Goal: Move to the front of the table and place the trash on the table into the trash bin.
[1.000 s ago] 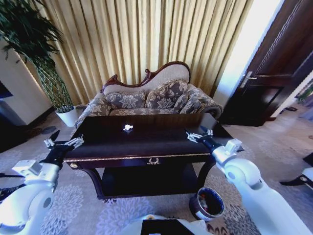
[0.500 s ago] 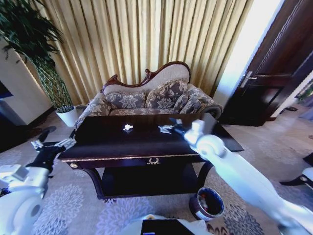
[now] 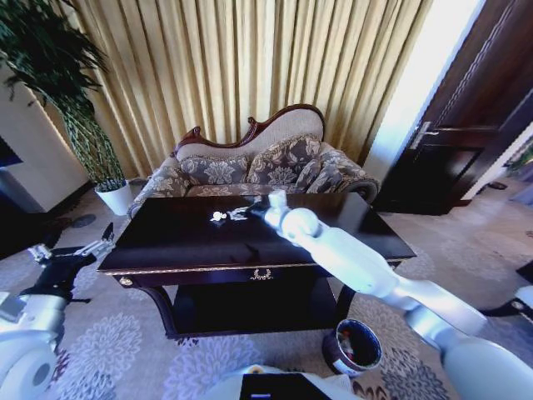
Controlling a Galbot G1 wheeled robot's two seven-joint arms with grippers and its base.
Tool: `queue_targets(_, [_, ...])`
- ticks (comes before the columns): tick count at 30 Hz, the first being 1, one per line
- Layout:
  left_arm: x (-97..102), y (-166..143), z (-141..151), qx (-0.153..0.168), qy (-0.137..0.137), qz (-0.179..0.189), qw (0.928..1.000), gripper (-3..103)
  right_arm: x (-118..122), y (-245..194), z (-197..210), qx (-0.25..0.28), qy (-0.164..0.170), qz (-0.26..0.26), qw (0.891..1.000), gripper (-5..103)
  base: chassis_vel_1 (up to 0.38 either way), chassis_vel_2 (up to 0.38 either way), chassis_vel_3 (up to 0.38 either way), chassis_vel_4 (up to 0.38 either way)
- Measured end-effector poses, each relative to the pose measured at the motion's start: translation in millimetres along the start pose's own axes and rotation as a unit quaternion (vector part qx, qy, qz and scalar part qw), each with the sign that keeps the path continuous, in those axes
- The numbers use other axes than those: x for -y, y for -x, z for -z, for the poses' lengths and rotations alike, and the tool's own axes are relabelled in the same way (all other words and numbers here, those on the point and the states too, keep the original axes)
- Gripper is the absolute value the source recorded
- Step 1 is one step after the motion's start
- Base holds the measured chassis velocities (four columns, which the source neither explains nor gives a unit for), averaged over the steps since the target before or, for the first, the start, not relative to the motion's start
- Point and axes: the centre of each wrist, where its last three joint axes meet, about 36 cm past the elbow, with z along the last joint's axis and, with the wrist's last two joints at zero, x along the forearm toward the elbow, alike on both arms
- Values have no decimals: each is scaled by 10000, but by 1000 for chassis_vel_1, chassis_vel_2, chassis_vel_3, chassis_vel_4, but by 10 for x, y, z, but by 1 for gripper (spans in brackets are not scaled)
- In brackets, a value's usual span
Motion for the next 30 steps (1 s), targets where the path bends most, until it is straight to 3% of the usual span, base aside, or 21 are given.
queue_targets(4, [24,-18,14,-6,-8,-13,10000,100,-221,295,71,-63,9,83,9999,100,0,0,0,0])
queue_targets(9, [36,-24,26,-7,-8,-29,10000,100,-321,598,118,-163,77,0,9998,100,0,0,0,0])
queue_targets(21, [44,-64,37,-31,-47,-4,10000,100,-236,1015,-16,-517,-113,-518,9973,100,0,0,0,0])
queue_targets(30, [49,-68,29,-20,-96,19,10000,100,-249,1127,-57,-666,-226,-630,9955,100,0,0,0,0])
